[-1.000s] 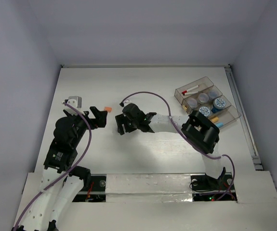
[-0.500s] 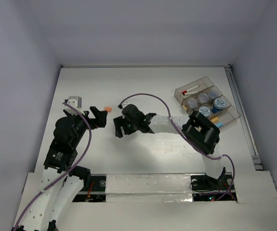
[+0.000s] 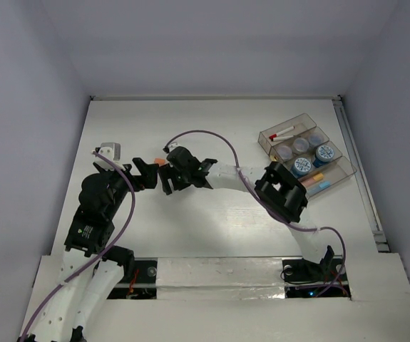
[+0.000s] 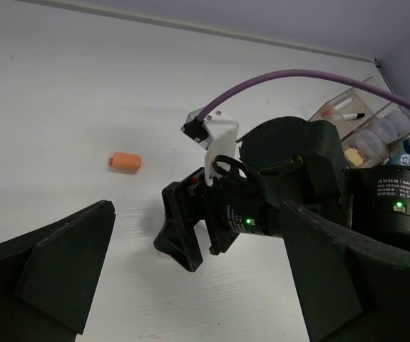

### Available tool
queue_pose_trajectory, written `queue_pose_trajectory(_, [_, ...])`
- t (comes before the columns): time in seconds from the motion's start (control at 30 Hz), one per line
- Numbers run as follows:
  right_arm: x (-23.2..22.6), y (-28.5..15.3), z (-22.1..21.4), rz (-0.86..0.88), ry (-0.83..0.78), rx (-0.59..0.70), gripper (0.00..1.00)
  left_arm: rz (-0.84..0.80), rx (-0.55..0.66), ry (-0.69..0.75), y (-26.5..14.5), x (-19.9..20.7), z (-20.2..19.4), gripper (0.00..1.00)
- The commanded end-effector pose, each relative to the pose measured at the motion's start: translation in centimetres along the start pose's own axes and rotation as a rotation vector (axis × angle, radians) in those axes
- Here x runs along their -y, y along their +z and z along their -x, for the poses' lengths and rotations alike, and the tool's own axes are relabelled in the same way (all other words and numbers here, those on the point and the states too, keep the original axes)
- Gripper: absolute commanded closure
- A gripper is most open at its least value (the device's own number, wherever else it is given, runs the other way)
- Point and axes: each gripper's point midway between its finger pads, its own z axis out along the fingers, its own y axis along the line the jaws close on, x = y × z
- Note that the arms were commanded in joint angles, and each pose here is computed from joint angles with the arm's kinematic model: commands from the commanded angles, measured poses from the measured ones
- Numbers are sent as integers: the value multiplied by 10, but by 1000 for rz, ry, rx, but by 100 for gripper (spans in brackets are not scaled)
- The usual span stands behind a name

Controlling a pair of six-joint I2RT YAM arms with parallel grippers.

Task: Sort the stationery into containers
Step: Move the pen to the center of the board, then pick up the pen from the center of the board.

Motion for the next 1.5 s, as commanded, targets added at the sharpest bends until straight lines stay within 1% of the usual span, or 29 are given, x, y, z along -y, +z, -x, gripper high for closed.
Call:
queue_pose_trajectory(0.0, [12, 9, -11, -74, -64, -66, 20, -26, 68, -3, -3, 7, 20, 1])
queue_pose_trajectory(0.03, [18, 11, -11, -106, -74, -68, 22, -23, 73, -3, -4, 7, 21, 1])
queue_pose_trajectory(0.07, [16, 11, -16, -125, -93, -90, 27, -20, 76, -5, -4, 7, 22, 1])
queue_pose_trajectory(0.1, [15, 11, -7, -134, -104, -75, 28, -15, 77, -5, -4, 6, 23, 1])
queue_pose_trajectory(0.2, [16, 15, -12, -162, -120, -94, 33, 3, 89, -7, -6, 3, 26, 1])
queue_pose_trajectory(0.27, [18, 17, -10, -177, -123, -102, 38, 6, 90, -11, -6, 3, 26, 1])
queue_pose_trajectory(0.33, [12, 17, -6, -177, -132, -94, 38, 8, 93, -12, -6, 2, 27, 1])
queue_pose_trajectory(0.37, [17, 23, -14, -193, -137, -115, 40, 10, 93, -14, -7, 2, 27, 1])
queue_pose_trajectory(0.43, [18, 25, -15, -201, -139, -122, 50, 12, 96, -16, -7, 2, 27, 1])
queue_pose_trajectory(0.57, [17, 32, -21, -215, -144, -138, 62, 14, 100, -17, -8, 1, 27, 1])
queue_pose_trajectory(0.63, [18, 35, -24, -219, -137, -144, 61, 13, 101, -19, -9, 2, 28, 1])
queue_pose_trajectory(0.73, [19, 38, -28, -225, -131, -153, 50, 11, 101, -19, -10, 2, 27, 1])
queue_pose_trajectory(0.8, [21, 39, -29, -234, -131, -157, 49, 12, 103, -19, -10, 2, 28, 1])
queue_pose_trajectory(0.83, [22, 39, -31, -238, -132, -162, 51, 12, 104, -19, -10, 2, 28, 1])
queue_pose_trajectory(0.9, [25, 38, -34, -250, -129, -168, 63, 11, 101, -20, -10, 2, 27, 1])
queue_pose_trajectory(0.93, [27, 38, -40, -252, -124, -178, 73, 13, 100, -22, -10, 1, 27, 1])
queue_pose_trajectory(0.97, [22, 35, -32, -229, -115, -152, 91, 14, 98, -23, -10, 1, 26, 1])
queue_pose_trajectory(1.0, [20, 33, -31, -222, -98, -140, 97, 13, 96, -26, -10, 2, 26, 1])
queue_pose_trajectory(1.03, [17, 30, -27, -211, -87, -121, 100, 15, 94, -31, -10, 1, 25, 1])
queue_pose_trajectory(1.07, [14, 30, -30, -183, -76, -107, 100, 16, 93, -32, -9, 1, 24, 1])
queue_pose_trajectory(1.1, [5, 19, -15, -152, -57, -66, 100, 9, 89, -35, -7, 2, 22, 1])
queue_pose_trajectory(1.17, [4, 12, -5, -119, -31, -11, 100, -41, 51, -39, -4, 9, 12, 1])
queue_pose_trajectory(1.2, [-4, -4, 12, -92, -18, 40, 100, -63, 37, -40, -1, 13, 9, 1])
queue_pose_trajectory(1.27, [-12, -18, 32, -56, -4, 126, 100, -113, -7, -43, 2, 21, 0, 1])
queue_pose_trajectory(1.3, [-9, -23, 24, -57, 9, 123, 100, -116, -31, -47, 6, 22, -5, 1])
queue_pose_trajectory(1.33, [-16, -42, 40, -28, 20, 175, 100, -122, -49, -50, 7, 22, -10, 1])
queue_pose_trajectory(1.37, [-23, -50, 51, 9, 34, 228, 100, -125, -58, -52, 9, 23, -12, 1])
queue_pose_trajectory(1.43, [-18, -67, 46, 18, 64, 258, 100, -123, -88, -58, 12, 22, -18, 1])
queue_pose_trajectory(1.47, [-25, -78, 63, 42, 72, 316, 100, -128, -91, -58, 12, 23, -19, 1])
